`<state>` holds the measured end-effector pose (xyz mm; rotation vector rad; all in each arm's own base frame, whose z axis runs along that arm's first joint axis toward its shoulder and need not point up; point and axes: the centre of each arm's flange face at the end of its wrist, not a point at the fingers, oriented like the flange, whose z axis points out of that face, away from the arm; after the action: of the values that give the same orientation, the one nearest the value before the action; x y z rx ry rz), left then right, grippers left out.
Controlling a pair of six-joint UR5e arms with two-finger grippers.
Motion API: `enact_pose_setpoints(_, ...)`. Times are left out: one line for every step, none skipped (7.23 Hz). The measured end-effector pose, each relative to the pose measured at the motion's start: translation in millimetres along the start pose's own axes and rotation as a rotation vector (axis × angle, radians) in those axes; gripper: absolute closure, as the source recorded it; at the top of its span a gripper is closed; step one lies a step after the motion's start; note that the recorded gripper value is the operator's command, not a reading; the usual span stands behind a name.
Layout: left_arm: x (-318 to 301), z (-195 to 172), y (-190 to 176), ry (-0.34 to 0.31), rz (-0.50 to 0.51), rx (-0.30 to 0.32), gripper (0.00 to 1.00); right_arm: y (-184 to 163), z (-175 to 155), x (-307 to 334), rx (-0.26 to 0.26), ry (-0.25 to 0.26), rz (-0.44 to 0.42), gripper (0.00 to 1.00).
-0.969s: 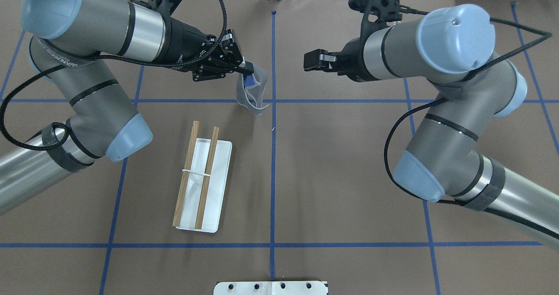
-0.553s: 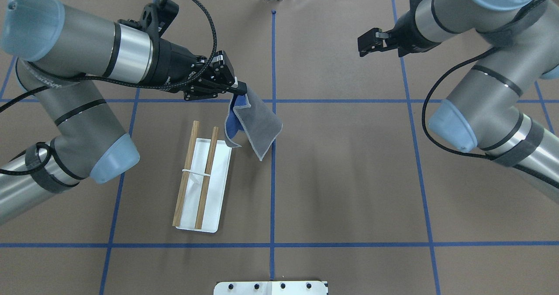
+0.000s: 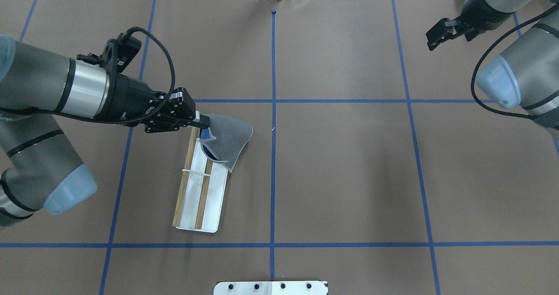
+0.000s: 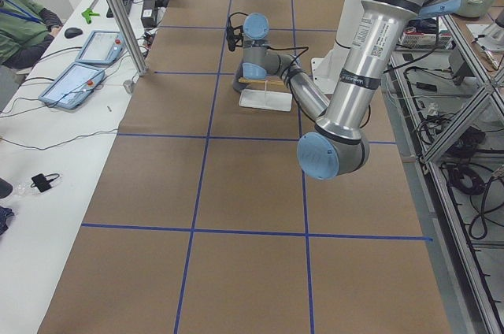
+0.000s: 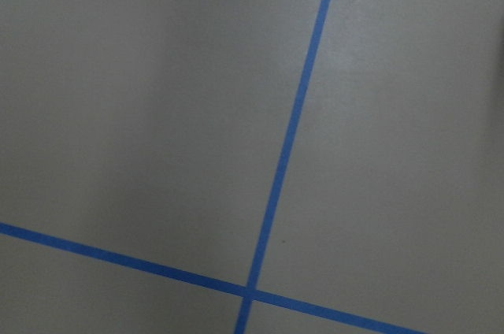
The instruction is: Hang towel on rack
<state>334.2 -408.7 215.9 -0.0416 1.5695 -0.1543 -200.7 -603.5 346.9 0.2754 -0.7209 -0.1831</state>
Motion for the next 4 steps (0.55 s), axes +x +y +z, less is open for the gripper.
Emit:
enact_pose_setpoints(-14.9,-8.9,4.9,-0.010,-0.006,-0.008,1.00,2.7,5.2,34.3,-0.021,0.014,-0.040,0.00)
enact_pose_setpoints(-28.3,-17.9,6.9,-0.014,-0.007,-0.018,1.00,5.4,7.6,63.3,-0.038,0.020,-0.071,0.00)
enact_pose_setpoints(-42.9,-30.7,3.4,-0.022,0.000,-0.030,1.00,6.6,8.1,90.5,-0.051,0.017,-0.088,0.00)
enact_pose_setpoints(-61.3,-45.9,-2.8,-0.042,0.021,-0.033,1.00,8.6,7.5,116.9,-0.064,0.003,-0.079,0.00)
